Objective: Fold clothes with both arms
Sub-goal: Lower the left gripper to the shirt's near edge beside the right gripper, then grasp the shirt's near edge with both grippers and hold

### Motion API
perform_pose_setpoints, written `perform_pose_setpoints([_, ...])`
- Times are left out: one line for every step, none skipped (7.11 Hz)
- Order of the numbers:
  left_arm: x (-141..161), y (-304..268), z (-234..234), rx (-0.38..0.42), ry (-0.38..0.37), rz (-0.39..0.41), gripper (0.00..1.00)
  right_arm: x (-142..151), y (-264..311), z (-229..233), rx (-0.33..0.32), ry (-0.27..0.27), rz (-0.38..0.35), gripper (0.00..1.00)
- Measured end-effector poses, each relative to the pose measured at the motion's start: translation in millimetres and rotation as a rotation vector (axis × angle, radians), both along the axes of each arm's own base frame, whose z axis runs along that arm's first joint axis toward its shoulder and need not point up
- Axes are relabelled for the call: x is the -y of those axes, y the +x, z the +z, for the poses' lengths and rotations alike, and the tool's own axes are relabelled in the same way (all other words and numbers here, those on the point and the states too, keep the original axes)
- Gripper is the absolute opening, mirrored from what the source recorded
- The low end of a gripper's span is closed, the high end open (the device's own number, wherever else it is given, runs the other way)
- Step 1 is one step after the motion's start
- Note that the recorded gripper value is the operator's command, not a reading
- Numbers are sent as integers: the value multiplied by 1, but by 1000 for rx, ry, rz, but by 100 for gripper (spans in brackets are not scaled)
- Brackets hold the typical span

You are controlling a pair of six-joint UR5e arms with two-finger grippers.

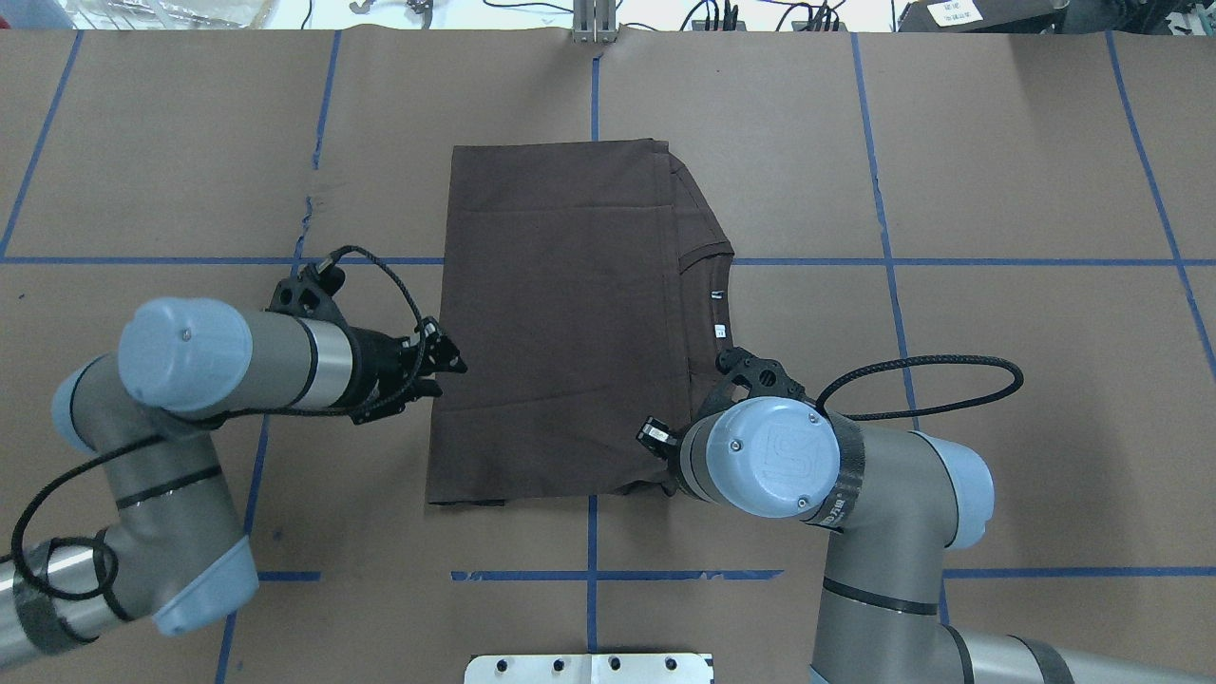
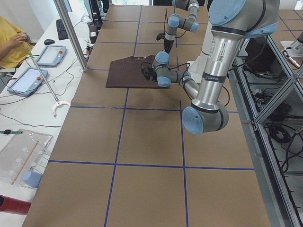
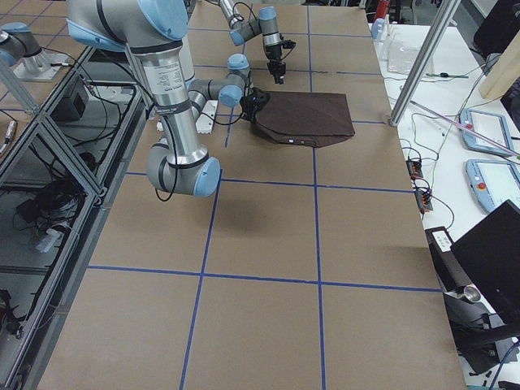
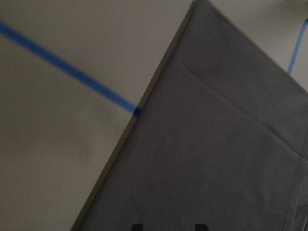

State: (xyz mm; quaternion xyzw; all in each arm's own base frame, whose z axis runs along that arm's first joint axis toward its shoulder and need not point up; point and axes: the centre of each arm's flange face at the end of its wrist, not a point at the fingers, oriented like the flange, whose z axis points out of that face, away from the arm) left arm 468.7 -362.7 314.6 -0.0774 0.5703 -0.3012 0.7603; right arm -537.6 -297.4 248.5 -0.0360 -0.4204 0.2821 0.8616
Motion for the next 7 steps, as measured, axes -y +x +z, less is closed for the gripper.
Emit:
perform_pose_setpoints([-38,12,10,14,-45,14,50,-2,2,0,-1,-1,-2,0])
perform_pose_setpoints([-62,23,18,53,-78,24,50,-2,2,0,-3,-1,-2,0])
perform_pose_setpoints([-76,30,23,96,-98,30,51,-3,2,0,-4,-1,-3,0])
perform_pose_setpoints([-83,33,24,120,-107,34,51,-3,2,0,-4,-1,-4,0])
perform_pose_setpoints([-89,36,24,131,-111,40,45,-4,2,0,-4,-1,-4,0])
perform_pose_setpoints([-92,37,24,135,-113,45,41,-4,2,0,-4,-1,-4,0])
perform_pose_setpoints([-93,38,25,137,-114,47,33,-3,3,0,-4,-1,-4,0])
